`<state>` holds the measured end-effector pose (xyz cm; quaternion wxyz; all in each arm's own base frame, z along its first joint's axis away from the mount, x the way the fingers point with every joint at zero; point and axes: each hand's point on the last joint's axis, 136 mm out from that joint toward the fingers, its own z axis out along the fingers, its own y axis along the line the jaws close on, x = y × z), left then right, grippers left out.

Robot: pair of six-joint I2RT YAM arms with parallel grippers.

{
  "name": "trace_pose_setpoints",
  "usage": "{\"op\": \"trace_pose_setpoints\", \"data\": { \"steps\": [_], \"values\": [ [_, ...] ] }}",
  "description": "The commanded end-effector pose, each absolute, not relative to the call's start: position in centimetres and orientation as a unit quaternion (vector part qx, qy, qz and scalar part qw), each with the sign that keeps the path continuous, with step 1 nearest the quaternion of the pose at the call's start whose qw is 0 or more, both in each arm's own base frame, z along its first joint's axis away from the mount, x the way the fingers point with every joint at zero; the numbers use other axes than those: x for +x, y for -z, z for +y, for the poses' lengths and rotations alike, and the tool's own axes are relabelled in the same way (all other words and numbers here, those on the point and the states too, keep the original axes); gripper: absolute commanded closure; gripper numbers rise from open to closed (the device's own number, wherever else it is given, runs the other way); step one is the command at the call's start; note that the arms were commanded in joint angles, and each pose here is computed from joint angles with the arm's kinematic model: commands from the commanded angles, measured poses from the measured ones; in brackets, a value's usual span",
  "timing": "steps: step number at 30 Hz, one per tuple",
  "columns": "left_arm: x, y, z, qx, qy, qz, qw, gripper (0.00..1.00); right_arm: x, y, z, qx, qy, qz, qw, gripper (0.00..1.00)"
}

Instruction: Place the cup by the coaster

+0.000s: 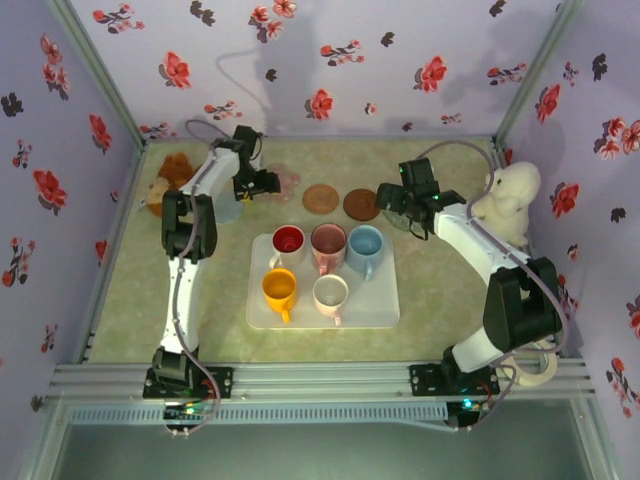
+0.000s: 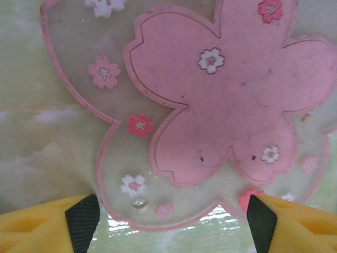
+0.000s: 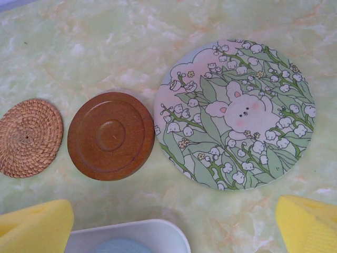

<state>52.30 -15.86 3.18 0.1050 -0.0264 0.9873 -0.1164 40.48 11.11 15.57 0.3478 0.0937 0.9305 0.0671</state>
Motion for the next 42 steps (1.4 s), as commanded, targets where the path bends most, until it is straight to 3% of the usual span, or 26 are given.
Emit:
{"op": "trace_pose_setpoints", "data": {
  "steps": [1, 7, 18, 38, 42],
  "values": [
    [50.6, -0.8, -15.3, -0.034, 0.102, 0.993, 0.056, 0.22, 40.5, -15.6, 10.6, 0.089, -0.056, 0.931, 0.349, 0.01],
    [49.7, 0.8, -15.7, -0.012, 0.082, 0.996, 0.034, 0.22, 40.6, -15.4, 10.5, 0.087, -0.054, 0.932, 0.348, 0.01],
    [48.7, 3.1, -14.0, 0.012, -0.027, 1.000, 0.008, 0.46, 40.5, -15.6, 9.9, 0.086, -0.045, 0.933, 0.346, 0.01],
    [47.9, 3.6, -13.6, 0.008, -0.036, 0.999, -0.003, 0.92, 40.3, -16.2, 9.8, 0.090, -0.049, 0.930, 0.353, 0.01],
    [47.3, 2.8, -13.7, 0.006, -0.030, 1.000, -0.004, 0.94, 40.3, -16.2, 9.9, 0.088, -0.051, 0.930, 0.353, 0.01]
  ]
}}
